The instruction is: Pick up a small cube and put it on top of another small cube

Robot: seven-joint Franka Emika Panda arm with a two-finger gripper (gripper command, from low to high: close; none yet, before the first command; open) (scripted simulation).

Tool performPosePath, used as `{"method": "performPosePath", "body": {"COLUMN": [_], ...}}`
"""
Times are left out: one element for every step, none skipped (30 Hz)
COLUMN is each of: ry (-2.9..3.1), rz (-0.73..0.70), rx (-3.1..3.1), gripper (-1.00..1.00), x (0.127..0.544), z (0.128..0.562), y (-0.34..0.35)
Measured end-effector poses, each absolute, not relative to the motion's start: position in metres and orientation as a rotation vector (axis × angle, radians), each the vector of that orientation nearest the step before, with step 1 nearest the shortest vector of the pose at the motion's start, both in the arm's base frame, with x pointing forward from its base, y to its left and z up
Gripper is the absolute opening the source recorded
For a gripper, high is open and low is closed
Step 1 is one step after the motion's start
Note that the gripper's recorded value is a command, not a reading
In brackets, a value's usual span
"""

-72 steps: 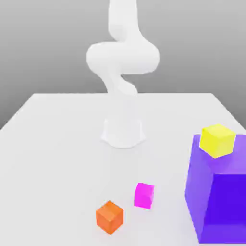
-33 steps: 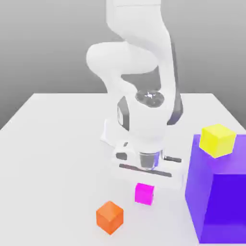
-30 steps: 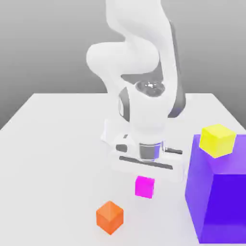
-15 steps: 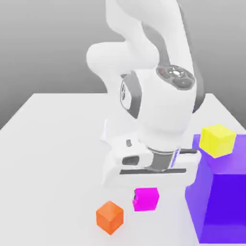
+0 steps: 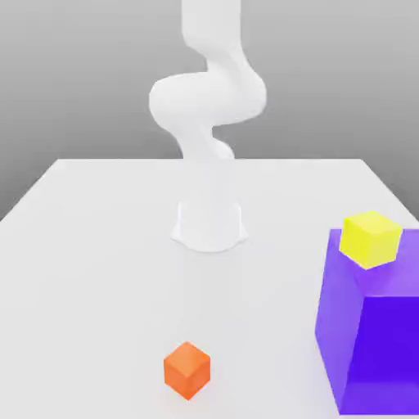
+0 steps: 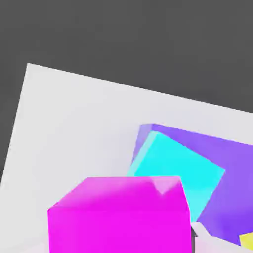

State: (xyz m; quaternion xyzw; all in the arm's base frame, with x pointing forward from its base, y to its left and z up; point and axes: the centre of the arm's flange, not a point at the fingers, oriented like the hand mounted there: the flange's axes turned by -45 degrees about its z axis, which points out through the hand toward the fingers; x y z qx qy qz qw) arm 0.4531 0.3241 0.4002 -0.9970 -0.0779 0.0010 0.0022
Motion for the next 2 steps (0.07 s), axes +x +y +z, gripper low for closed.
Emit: {"method": "performPosePath", "body": {"ry": [-0.243,-0.244], "rz": [0.003,0.003], "rx": [-3.128,-3.128], "gripper": [1.00,1.00], "x": [0.4533,0.4532], "z": [0.4002,0.4002], "y": [0.3238,0.3240]}}
